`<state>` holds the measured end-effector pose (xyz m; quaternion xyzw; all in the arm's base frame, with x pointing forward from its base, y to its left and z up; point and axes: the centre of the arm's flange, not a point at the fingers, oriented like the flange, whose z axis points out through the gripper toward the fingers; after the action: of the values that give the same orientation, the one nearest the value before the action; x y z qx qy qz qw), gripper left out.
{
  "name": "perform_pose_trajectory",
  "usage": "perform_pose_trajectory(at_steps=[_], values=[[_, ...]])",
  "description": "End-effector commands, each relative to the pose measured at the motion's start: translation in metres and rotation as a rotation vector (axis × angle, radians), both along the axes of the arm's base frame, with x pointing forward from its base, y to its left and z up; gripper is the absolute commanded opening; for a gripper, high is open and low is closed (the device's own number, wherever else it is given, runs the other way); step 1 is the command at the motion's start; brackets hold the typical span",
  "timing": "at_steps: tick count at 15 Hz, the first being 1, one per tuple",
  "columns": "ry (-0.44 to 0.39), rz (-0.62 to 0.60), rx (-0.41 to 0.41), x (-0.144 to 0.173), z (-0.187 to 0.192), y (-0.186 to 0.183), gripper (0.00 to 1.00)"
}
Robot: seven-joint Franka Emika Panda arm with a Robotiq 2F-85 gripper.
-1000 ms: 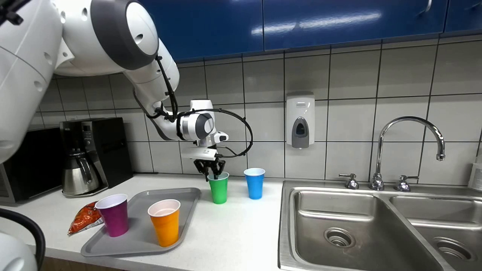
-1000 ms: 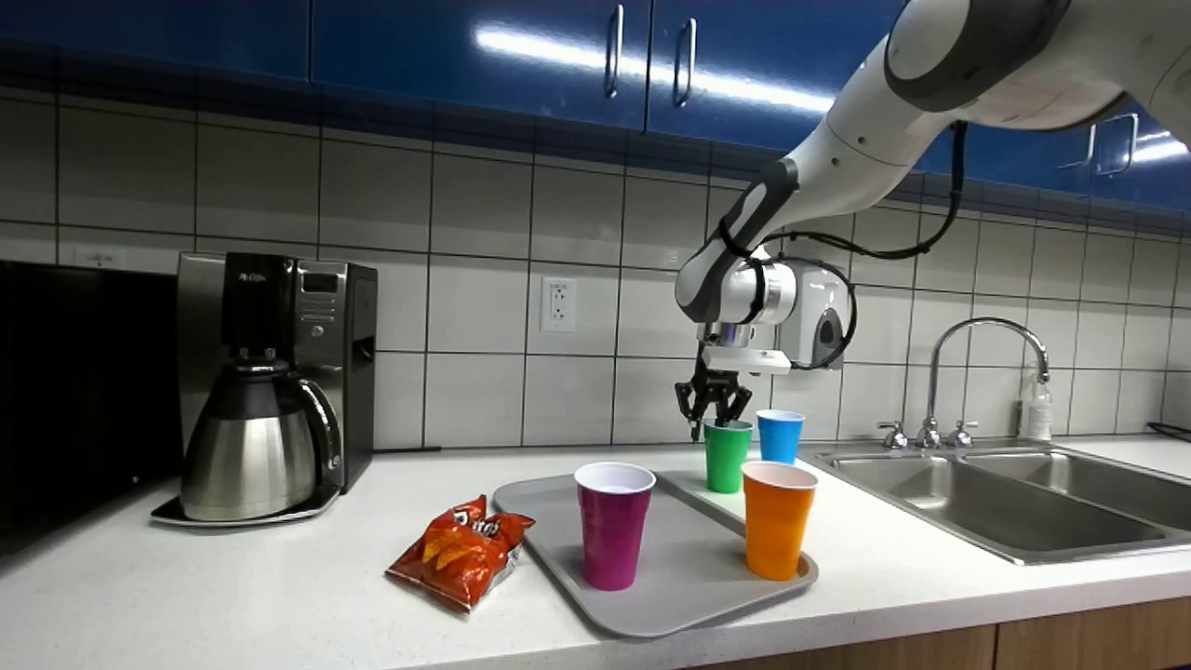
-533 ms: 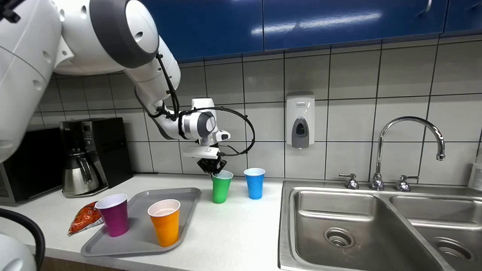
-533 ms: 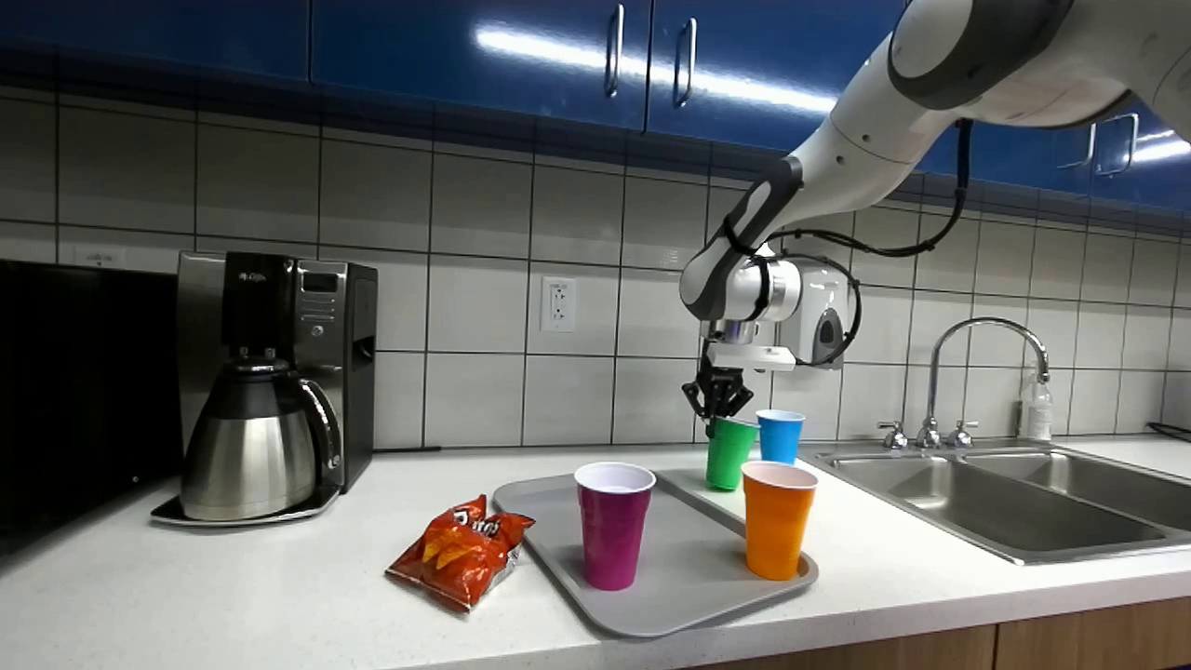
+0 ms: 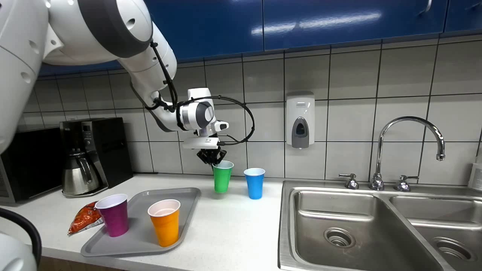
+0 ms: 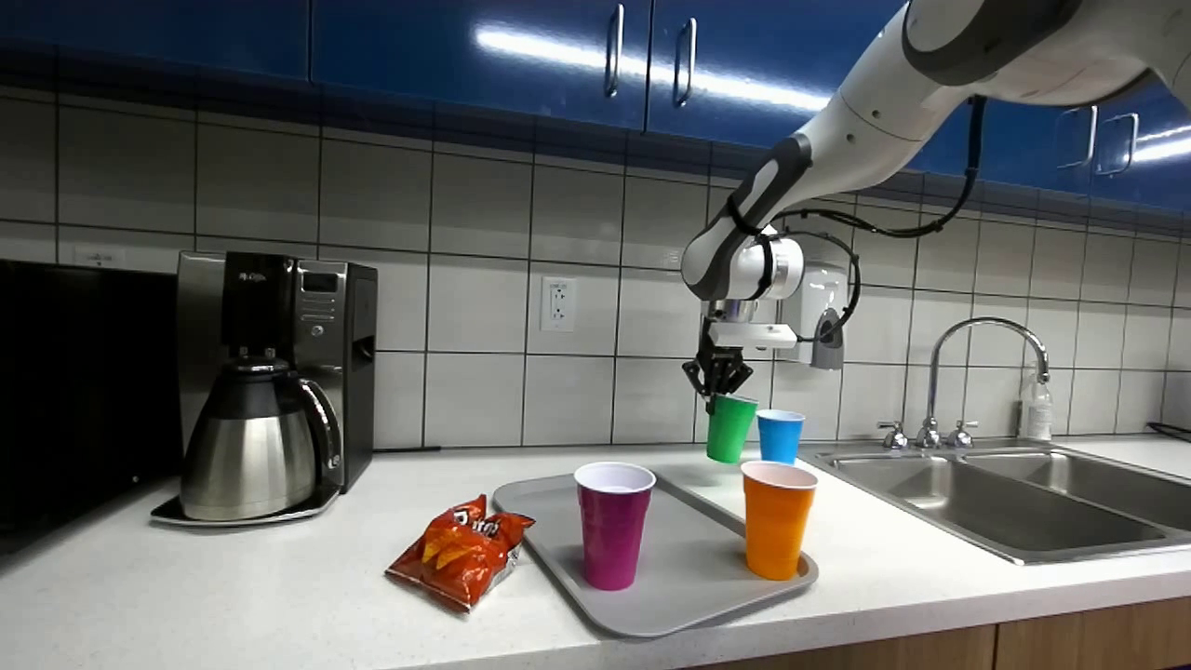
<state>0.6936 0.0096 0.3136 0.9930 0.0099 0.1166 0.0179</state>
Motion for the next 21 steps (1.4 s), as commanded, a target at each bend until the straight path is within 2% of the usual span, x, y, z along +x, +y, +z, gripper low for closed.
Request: perform_pose_trajectory(at_steps=[1, 10, 21], values=[[0.001, 0.033, 0.002, -0.019, 0.024, 0.013, 0.01], [-0.003, 0.126, 0.005, -0.054, 0.037, 0.073, 0.01], [0.002, 0.250, -0.010, -0.091, 0.025, 0.161, 0.01]])
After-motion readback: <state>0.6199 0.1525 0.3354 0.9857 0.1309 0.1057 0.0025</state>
